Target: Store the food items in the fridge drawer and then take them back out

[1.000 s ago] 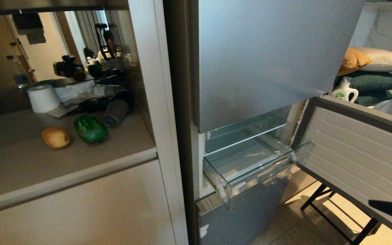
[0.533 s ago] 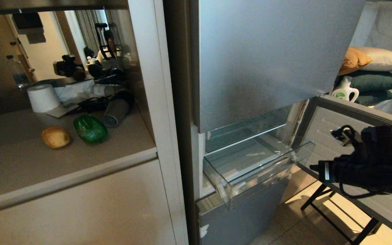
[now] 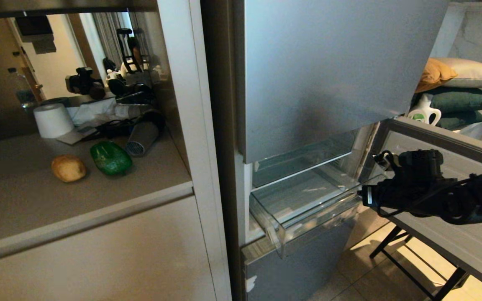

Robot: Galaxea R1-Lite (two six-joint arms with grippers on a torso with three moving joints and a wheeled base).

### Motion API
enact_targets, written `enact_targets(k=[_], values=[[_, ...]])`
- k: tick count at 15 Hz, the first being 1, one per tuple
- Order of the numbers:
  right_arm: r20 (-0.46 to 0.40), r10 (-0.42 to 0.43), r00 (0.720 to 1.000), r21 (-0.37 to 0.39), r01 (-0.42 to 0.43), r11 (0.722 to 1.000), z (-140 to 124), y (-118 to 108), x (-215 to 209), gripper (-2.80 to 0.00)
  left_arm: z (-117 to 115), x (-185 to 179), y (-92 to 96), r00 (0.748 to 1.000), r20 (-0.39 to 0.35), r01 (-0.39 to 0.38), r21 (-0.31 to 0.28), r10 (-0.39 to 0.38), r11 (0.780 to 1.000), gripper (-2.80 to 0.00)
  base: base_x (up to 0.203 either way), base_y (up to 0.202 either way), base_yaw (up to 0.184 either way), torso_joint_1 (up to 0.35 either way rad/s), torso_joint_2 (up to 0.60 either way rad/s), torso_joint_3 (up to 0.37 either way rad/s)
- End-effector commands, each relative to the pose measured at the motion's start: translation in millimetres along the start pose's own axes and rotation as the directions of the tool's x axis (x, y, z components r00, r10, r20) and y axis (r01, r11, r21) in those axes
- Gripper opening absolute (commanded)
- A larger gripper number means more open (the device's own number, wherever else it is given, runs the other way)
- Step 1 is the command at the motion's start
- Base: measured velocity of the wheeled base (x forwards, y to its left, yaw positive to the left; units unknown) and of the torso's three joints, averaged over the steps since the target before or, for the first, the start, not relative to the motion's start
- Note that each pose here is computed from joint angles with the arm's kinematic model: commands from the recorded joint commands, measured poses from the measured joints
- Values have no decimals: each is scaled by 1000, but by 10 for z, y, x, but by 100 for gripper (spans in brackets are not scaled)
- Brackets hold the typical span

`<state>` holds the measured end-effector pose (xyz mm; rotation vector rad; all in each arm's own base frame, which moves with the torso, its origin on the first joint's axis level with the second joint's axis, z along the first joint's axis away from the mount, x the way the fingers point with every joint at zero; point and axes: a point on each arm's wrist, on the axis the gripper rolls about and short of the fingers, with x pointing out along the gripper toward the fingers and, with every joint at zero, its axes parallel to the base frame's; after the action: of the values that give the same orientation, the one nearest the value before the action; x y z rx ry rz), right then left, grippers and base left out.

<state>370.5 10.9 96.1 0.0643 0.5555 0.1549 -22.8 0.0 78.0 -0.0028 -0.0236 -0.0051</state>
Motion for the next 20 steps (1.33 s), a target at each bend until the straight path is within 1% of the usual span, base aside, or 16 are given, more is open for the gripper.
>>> enact_targets(k=[1, 7, 15, 20], values=[[-21, 4, 1000, 1, -4, 1000, -58, -20, 152, -280, -30, 7, 0, 1000, -10, 0, 0, 0, 1000, -280, 0, 0, 0, 0, 0, 0], [-3, 11, 1000, -16, -11, 1000, -26, -58, 402, -280, -30, 7, 0, 1000, -10, 0, 0, 0, 1000, -280, 0, 0, 0, 0, 0, 0], [46, 13, 999, -27, -12, 1000, 86, -108, 747, -280, -30, 7, 0, 1000, -10, 0, 0, 0, 1000, -280, 0, 0, 0, 0, 0, 0], [55, 18, 998, -35, -16, 999, 104, -123, 898, -280, -30, 7, 0, 1000, -10, 0, 0, 0, 1000, -280, 0, 0, 0, 0, 0, 0]])
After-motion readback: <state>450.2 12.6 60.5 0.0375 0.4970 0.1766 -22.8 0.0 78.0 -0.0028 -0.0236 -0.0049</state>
